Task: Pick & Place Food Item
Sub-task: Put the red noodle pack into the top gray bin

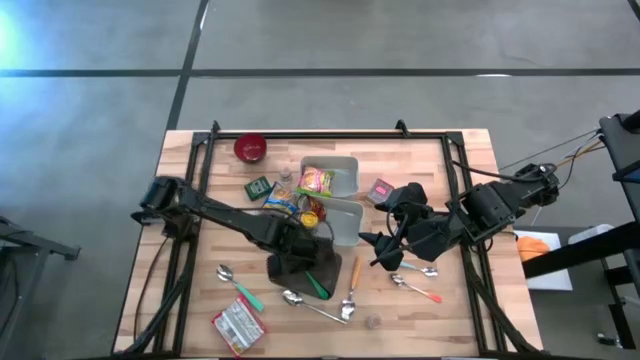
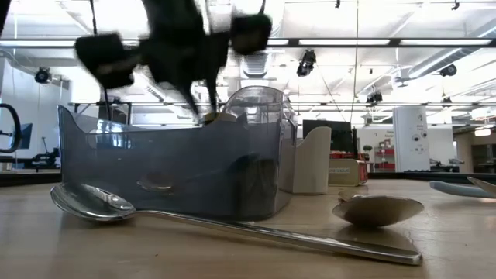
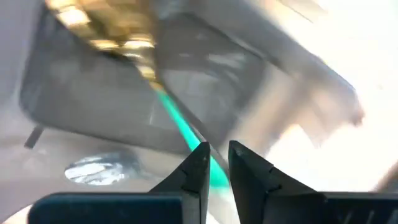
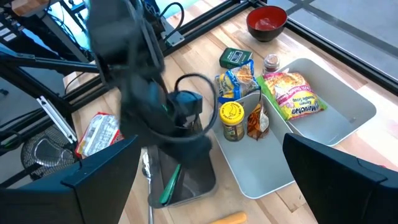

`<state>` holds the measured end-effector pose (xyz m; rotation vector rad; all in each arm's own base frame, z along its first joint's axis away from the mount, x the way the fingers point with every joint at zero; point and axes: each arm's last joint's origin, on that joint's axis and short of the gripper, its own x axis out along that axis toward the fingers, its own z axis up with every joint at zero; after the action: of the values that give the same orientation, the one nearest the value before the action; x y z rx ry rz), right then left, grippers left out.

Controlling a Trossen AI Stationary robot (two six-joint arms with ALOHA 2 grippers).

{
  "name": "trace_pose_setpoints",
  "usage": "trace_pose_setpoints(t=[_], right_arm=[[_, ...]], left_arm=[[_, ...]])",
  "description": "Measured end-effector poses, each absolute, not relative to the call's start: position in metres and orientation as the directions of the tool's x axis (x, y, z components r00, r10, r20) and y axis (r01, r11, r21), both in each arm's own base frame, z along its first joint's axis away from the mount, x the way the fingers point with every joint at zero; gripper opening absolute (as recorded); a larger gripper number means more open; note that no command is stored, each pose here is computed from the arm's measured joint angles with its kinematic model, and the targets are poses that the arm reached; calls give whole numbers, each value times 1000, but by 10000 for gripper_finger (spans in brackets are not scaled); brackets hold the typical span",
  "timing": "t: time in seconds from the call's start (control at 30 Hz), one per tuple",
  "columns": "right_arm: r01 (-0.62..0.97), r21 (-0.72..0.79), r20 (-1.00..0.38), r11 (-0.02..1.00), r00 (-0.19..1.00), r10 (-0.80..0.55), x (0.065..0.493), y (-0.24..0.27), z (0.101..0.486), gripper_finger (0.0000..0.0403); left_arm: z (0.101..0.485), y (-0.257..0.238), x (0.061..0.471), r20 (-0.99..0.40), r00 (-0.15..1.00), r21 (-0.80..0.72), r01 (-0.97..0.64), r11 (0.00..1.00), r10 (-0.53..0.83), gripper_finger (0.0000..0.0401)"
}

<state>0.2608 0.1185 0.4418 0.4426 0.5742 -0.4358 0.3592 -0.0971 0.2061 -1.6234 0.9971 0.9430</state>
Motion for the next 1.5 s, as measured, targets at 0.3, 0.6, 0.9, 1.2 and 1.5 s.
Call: trace_pose_setpoints(t=[0.3,0.6,0.9,1.2,1.5], right_arm=[[505,274,-599,818,756,-266,261,118,442,389],[505,275,-598,818,756,-265,261,118,442,389],[505,276,-597,818,757,-265,261,119,442,389],[505,276,-597,818,757,-265,261,118,442,389],[504,277,-597,818,757,-265,261,119,442,389]], left_arm=[[278,-94,327,-847,457,-526,-646,554,-271,63],[319,-107,274,-845,463,-527,-631,570,-268,63],[322,-121,261,-848,408,-528,-601,600,-338,163],[310,-133,250,-869,295,-494,-562,664,-397,315],[261,-136,238,-863,197,-464,-672,577,-464,305]])
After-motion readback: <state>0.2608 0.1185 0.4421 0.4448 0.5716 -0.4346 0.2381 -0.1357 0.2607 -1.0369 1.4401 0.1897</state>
